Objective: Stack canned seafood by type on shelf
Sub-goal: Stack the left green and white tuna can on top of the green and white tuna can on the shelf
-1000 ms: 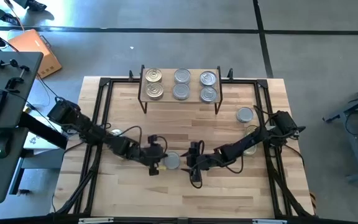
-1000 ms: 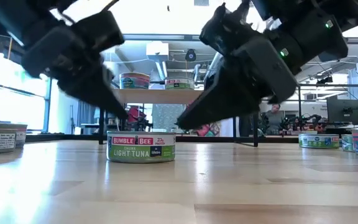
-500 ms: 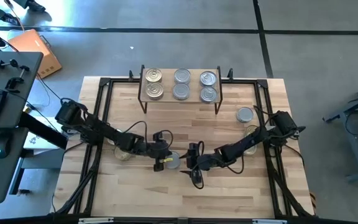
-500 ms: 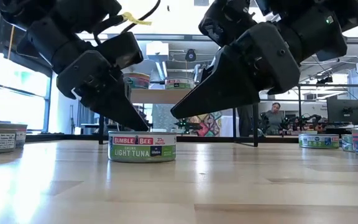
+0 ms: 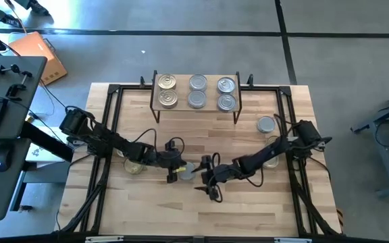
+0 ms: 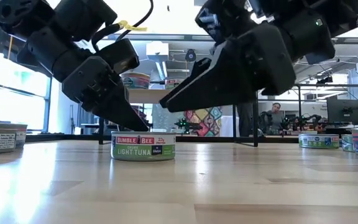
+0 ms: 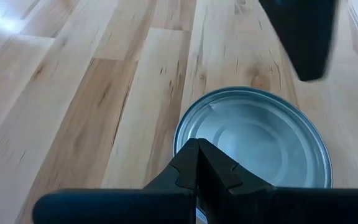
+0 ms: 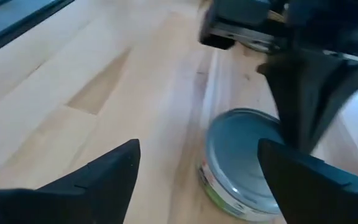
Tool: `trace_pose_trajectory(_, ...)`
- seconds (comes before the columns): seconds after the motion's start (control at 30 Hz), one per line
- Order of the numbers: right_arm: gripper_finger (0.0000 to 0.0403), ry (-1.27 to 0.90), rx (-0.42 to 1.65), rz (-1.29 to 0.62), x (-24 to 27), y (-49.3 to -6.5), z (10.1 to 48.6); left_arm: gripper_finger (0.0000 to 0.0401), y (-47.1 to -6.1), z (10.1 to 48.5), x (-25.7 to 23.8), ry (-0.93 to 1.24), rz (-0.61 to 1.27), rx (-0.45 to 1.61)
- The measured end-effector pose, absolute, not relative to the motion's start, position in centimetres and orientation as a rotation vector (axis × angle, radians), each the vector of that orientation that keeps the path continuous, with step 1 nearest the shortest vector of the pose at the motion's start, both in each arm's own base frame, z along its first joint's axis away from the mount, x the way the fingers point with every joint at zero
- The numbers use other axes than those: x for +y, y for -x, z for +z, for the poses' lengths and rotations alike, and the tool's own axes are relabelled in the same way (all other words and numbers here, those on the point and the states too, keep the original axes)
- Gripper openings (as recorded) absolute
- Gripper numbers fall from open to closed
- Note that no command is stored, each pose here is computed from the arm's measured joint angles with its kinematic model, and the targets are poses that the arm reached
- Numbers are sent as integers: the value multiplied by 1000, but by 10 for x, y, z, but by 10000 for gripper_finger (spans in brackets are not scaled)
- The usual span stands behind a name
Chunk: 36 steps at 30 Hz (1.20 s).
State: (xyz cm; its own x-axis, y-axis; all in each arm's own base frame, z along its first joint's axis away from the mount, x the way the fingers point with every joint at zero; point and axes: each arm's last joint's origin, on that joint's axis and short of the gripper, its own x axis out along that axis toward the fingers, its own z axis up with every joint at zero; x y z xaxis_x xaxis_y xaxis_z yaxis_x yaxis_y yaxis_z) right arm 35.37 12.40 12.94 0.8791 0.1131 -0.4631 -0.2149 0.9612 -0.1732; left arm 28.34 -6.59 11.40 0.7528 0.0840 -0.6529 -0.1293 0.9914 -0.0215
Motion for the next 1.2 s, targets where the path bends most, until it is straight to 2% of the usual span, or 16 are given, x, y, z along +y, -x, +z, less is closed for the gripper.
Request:
trace_pose_trajectory(0.13, 286, 261, 466, 194, 126, -358, 120, 0, -284, 114, -66, 64, 112, 698)
trace_pose_trajectory(0.27, 234, 340, 501, 190, 127, -370, 111, 0, -284, 114, -66, 57, 109, 696)
trace_pose_trajectory(0.43, 133, 441, 595, 167, 127, -383, 110, 0, -284, 116, -68, 54, 99, 688)
trace_pose_trajectory(0.57, 32, 440, 653, 151, 127, -389, 116, 0, -281, 121, -73, 6, 66, 682)
trace_pose_trajectory(0.6, 18, 439, 663, 146, 127, -389, 117, 0, -280, 122, -75, -7, 54, 679)
trace_pose_trajectory(1.03, 1, 341, 656, 147, 127, -390, 120, 5, -264, 143, -114, -380, -139, 574)
trace_pose_trajectory(1.2, 1, 336, 646, 153, 128, -391, 120, 56, -260, 140, -120, -534, -208, 591)
